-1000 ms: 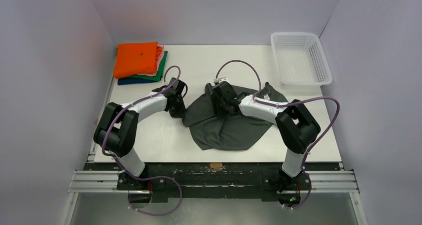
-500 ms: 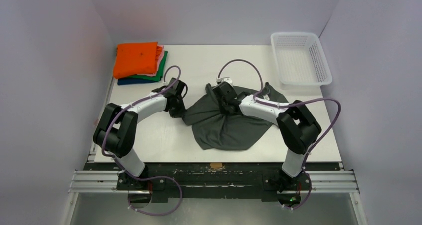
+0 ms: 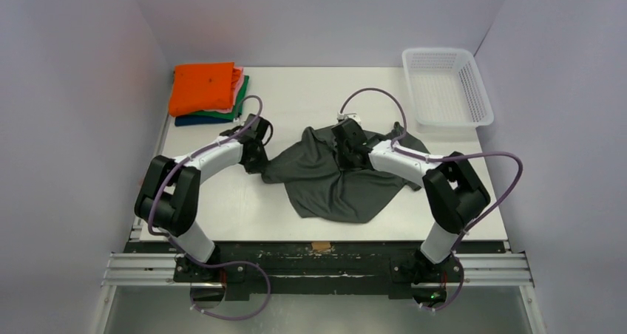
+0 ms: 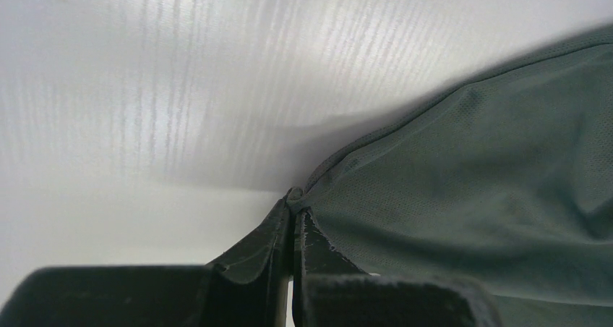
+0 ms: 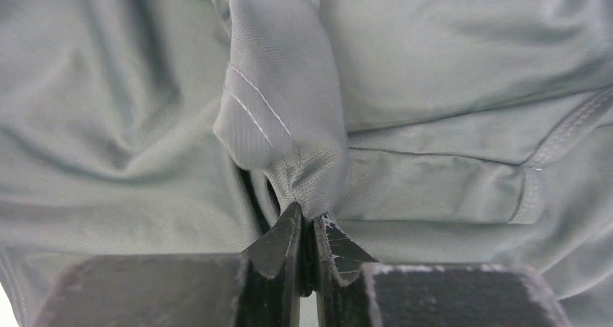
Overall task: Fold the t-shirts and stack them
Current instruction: Flatten out the tshirt
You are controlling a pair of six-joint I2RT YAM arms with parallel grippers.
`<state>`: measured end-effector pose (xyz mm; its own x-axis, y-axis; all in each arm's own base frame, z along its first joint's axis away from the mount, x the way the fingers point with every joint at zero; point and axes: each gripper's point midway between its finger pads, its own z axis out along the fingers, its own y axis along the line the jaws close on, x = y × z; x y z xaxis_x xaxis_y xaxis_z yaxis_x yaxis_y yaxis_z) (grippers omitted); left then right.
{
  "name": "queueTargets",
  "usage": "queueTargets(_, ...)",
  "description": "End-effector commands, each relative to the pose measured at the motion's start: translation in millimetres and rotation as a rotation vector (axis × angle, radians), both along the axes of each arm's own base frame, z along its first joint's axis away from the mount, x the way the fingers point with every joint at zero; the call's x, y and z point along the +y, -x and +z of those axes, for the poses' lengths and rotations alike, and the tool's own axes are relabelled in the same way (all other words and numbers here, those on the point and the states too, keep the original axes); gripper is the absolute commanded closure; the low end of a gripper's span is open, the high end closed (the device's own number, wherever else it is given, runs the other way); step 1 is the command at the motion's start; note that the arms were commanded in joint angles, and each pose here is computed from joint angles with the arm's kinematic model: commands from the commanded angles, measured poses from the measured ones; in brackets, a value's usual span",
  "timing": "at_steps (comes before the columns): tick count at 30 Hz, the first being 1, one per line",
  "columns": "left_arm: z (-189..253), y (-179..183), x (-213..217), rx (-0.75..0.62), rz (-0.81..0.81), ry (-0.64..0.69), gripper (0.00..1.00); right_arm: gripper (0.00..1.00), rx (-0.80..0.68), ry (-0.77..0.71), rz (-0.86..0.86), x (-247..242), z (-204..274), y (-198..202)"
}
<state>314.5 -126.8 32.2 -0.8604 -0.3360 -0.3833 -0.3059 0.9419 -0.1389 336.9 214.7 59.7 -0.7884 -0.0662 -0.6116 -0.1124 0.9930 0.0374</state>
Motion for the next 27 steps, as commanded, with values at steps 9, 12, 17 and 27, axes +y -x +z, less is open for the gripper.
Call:
queueTargets(9,78.6,-38.8,38.0,-0.231,0.094,-0.037,1.0,1.0,-0.292,-0.127,-0.292,-49.2,112.1,-63.7)
queueTargets(12,135.0,-54.1,43.3,-0.353,0.101,-0.054,1.0,1.0,-0.443,-0.104,-0.332,-67.4,185.3,-73.6)
queueTargets(17,233.7,-39.8,68.9,-0.603,0.156,-0.082,1.0,1.0,-0.743,-0.099,-0.429,-119.8,306.1,-48.0)
queueTargets(27,424.9,64.3,86.7,-1.128,0.053,0.067,1.0,1.0,-1.101,-0.227,-0.19,-156.5,480.3,68.0)
